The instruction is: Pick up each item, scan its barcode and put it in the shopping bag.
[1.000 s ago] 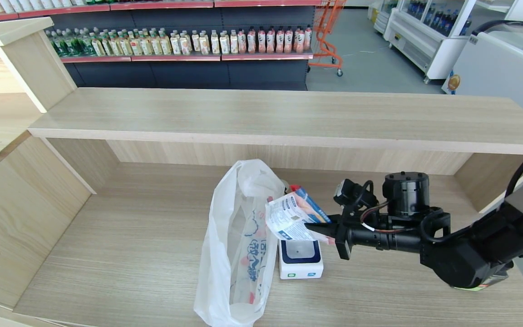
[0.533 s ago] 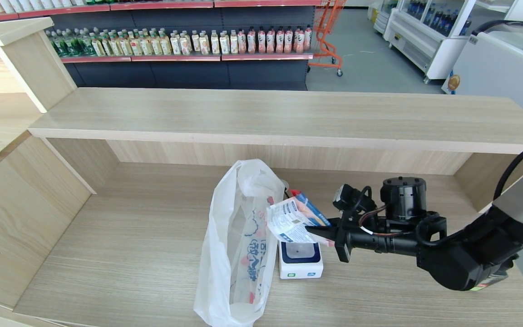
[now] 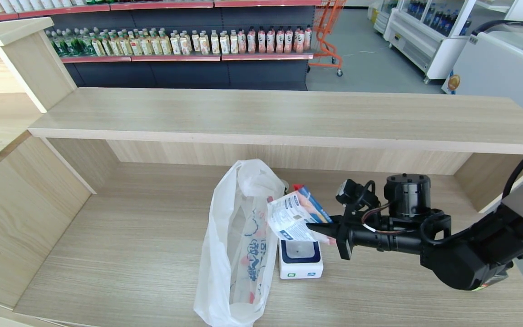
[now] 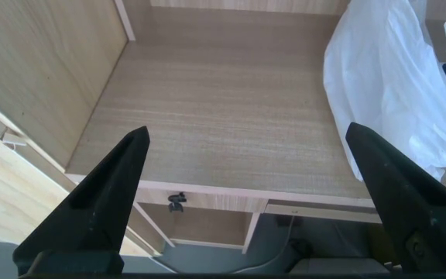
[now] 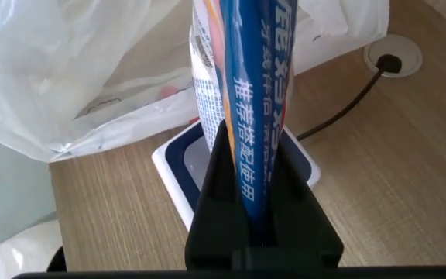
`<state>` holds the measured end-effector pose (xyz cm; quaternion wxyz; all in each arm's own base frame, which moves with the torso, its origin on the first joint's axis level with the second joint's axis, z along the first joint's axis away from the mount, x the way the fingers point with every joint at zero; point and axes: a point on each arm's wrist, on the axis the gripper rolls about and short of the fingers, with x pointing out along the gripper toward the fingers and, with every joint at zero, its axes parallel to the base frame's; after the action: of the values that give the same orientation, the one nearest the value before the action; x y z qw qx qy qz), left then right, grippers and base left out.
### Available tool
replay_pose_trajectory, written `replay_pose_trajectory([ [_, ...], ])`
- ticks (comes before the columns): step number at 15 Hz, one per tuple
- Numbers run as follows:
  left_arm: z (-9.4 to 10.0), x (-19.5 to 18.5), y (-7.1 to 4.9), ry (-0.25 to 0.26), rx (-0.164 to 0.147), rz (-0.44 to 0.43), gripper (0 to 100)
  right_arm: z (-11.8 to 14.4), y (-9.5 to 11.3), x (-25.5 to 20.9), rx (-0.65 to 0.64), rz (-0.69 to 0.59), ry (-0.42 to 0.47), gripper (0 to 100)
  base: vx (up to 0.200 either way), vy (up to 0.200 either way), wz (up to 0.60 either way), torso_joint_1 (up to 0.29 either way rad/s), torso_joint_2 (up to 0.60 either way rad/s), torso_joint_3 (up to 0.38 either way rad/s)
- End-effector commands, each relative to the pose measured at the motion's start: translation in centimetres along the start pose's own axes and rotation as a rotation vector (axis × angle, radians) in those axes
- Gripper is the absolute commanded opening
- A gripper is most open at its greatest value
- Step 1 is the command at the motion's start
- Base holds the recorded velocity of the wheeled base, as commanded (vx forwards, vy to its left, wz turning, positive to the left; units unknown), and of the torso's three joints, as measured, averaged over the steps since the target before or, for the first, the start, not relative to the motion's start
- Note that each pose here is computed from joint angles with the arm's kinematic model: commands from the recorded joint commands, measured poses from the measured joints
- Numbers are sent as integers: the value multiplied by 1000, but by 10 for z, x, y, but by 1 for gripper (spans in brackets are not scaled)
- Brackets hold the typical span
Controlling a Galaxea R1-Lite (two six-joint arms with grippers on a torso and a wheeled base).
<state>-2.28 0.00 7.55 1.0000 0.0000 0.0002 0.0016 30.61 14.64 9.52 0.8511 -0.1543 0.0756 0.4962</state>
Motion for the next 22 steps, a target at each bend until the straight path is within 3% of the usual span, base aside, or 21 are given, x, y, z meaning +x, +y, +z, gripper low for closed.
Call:
replay_pose_trajectory([
  [1,0,0,0,0,0,1,100,12,1,-6,21,-8,-28,0,0,0,0,0,0,0],
  [2,0,0,0,0,2,0,100,22,4,-13,92,-9,-47,0,0,0,0,0,0,0],
  [6,0,0,0,0,2,1,100,74,22,-35,699,-5,-119,0,0,0,0,0,0,0],
  [8,0,0,0,0,2,1,100,78,21,-24,841,-17,-76,0,0,0,0,0,0,0],
  [12,0,0,0,0,0,1,100,77,25,18,969,38,9,0,0,0,0,0,0,0],
  [15,0,0,0,0,0,1,100,77,27,47,990,31,83,0,0,0,0,0,0,0],
  [18,0,0,0,0,2,1,100,63,29,63,922,3,151,0,0,0,0,0,0,0],
  [22,0,0,0,0,0,0,100,55,25,79,854,7,163,0,0,0,0,0,0,0],
])
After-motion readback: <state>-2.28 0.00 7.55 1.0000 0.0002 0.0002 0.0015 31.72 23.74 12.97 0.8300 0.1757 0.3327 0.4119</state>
